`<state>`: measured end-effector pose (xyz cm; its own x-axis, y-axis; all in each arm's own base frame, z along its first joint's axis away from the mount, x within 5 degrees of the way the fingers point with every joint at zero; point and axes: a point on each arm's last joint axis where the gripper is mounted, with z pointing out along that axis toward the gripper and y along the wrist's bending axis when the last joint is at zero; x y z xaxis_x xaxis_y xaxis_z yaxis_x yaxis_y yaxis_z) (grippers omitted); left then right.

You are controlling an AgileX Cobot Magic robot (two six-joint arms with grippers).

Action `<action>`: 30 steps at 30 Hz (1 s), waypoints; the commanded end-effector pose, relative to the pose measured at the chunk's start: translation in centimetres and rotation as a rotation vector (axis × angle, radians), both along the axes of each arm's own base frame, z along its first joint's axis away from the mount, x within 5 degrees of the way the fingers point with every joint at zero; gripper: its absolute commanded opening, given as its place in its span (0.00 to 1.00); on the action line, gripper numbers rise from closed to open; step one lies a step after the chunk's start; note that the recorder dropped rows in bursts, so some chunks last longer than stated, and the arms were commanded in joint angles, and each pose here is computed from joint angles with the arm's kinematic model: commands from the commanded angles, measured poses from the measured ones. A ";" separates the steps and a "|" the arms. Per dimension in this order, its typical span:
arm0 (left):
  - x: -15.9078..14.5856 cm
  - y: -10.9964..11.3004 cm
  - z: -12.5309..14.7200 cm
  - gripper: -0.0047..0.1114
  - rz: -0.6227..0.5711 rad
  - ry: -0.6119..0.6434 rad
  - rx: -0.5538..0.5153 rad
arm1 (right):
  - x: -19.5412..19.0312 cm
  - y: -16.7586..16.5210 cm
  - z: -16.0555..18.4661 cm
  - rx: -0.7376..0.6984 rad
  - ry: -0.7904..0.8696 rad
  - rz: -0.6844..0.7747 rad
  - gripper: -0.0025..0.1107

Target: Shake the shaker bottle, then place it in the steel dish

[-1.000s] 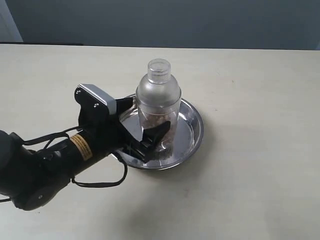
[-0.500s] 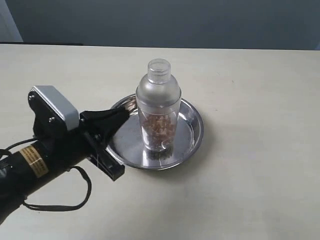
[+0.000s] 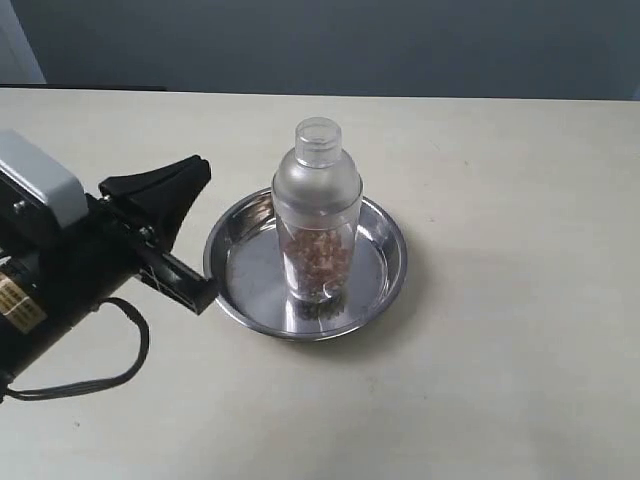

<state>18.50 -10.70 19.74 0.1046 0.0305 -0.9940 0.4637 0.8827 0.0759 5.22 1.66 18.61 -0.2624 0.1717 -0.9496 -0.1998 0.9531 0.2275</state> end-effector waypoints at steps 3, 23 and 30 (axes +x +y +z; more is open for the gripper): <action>-0.2 2.4 1.1 0.05 0.210 0.082 -0.105 | 0.0 0.0 0.0 -0.002 -0.009 0.001 0.02; -8.4 8.2 6.3 0.05 0.227 0.095 -0.057 | 0.0 0.0 0.0 0.007 -0.007 0.002 0.02; -10.5 9.2 4.6 0.05 0.303 0.066 -0.147 | 0.0 0.0 0.0 0.007 -0.007 0.002 0.02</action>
<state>8.71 -1.81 25.22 0.0408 -0.0648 -0.9971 0.2037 0.9775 -0.0552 5.22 1.67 18.61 -0.2631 0.1751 -0.9488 -0.1999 0.9522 0.2311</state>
